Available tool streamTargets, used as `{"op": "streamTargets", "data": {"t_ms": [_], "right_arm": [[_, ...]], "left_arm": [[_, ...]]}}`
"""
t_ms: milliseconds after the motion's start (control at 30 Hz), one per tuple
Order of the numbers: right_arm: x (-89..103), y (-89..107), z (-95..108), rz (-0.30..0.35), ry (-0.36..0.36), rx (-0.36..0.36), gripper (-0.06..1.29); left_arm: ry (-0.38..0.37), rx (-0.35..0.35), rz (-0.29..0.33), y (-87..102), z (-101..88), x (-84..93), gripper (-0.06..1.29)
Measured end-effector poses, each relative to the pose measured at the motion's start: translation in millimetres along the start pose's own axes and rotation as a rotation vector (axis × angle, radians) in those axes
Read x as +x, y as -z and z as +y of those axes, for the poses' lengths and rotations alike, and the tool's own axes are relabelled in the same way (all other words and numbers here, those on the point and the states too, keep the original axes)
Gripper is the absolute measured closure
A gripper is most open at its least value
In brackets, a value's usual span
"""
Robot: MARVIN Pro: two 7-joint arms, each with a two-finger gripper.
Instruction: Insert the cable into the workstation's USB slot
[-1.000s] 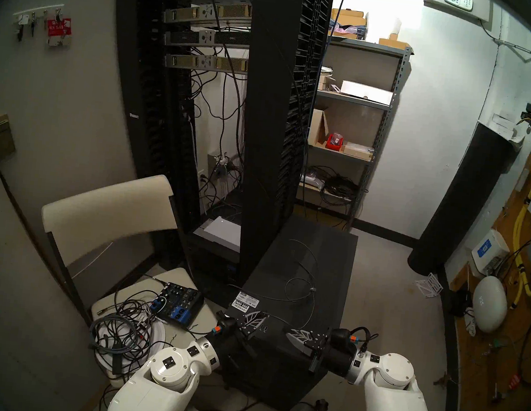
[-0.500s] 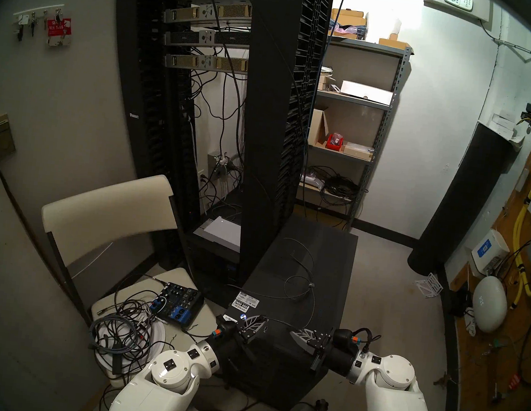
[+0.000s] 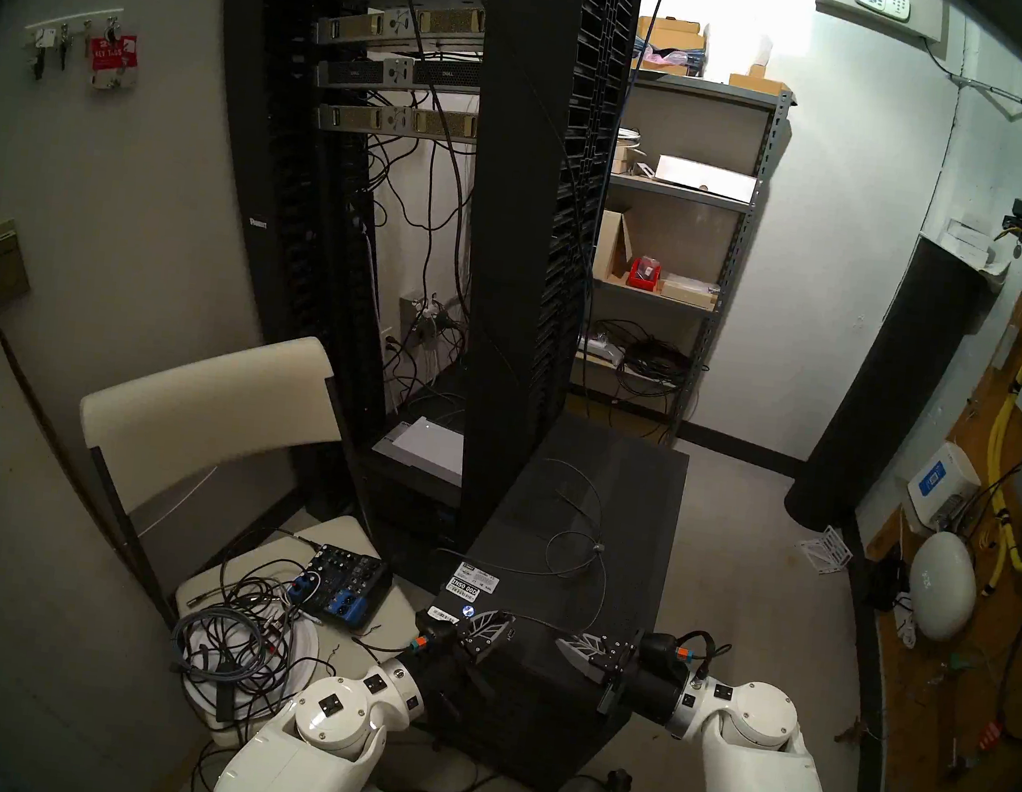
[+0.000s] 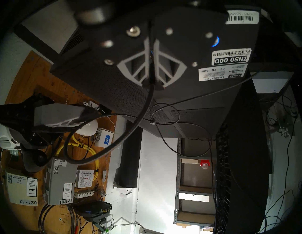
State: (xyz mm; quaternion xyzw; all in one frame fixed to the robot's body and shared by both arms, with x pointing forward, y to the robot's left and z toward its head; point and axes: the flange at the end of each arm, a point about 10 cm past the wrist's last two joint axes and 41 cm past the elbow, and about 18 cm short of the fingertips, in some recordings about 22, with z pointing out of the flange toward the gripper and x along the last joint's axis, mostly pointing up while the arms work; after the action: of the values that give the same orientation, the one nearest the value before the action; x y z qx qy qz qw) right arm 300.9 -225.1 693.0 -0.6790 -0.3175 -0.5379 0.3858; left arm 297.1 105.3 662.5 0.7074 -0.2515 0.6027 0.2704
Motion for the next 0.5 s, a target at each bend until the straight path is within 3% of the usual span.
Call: {"op": "streamTargets", "data": {"t_ms": [500], "right_arm": [[1.3,-1.1,0.4,0.005,-0.010,0.004,1.25]], "left_arm": [[0.033,-0.009,-0.036,5.0,8.2,8.0,1.22]]}}
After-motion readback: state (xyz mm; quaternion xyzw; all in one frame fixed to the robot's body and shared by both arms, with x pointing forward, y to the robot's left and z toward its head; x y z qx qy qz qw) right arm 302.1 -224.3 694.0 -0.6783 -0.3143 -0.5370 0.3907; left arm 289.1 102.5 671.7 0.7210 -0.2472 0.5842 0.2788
